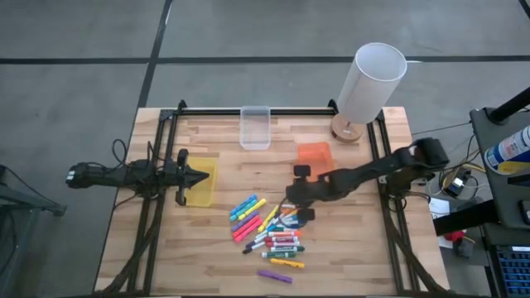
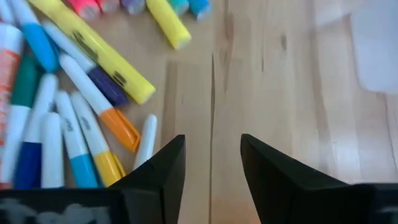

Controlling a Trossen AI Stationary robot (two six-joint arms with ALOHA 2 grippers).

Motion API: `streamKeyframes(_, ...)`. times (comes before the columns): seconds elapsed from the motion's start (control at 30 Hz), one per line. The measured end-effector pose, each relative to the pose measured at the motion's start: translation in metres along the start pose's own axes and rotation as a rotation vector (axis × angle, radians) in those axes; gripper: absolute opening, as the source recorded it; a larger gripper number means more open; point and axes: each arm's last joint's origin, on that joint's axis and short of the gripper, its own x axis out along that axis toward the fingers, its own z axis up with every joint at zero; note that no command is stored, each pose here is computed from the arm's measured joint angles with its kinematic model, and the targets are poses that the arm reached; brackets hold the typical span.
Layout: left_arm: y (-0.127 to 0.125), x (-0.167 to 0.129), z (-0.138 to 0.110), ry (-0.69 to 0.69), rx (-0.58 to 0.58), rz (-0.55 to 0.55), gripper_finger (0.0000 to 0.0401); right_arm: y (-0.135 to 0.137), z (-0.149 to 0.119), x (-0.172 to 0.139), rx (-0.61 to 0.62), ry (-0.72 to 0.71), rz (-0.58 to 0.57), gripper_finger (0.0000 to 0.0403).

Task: Pick & Place Markers
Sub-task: Put the small red marker into the orange bin

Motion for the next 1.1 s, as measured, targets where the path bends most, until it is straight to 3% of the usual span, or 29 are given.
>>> streamKeyframes(0.17,0.000,0.000,0.000,0.000,0.000,0.000,0.0000,0.006,0.008,0.015,0.001,0.163,0.015,0.0130)
streamKeyframes(0.33,0.000,0.000,0.000,0.001,0.000,0.000,0.0000,0.011,0.014,0.025,0.013,0.279,0.100,0.0126)
streamKeyframes(0.43,0.000,0.000,0.000,0.001,0.000,0.000,0.0000,0.012,0.019,0.024,0.047,0.275,0.142,0.0129)
streamKeyframes(1.1,0.000,0.000,0.000,0.000,0.000,0.000,0.0000,0.014,0.017,0.026,0.172,0.263,0.156,0.0126)
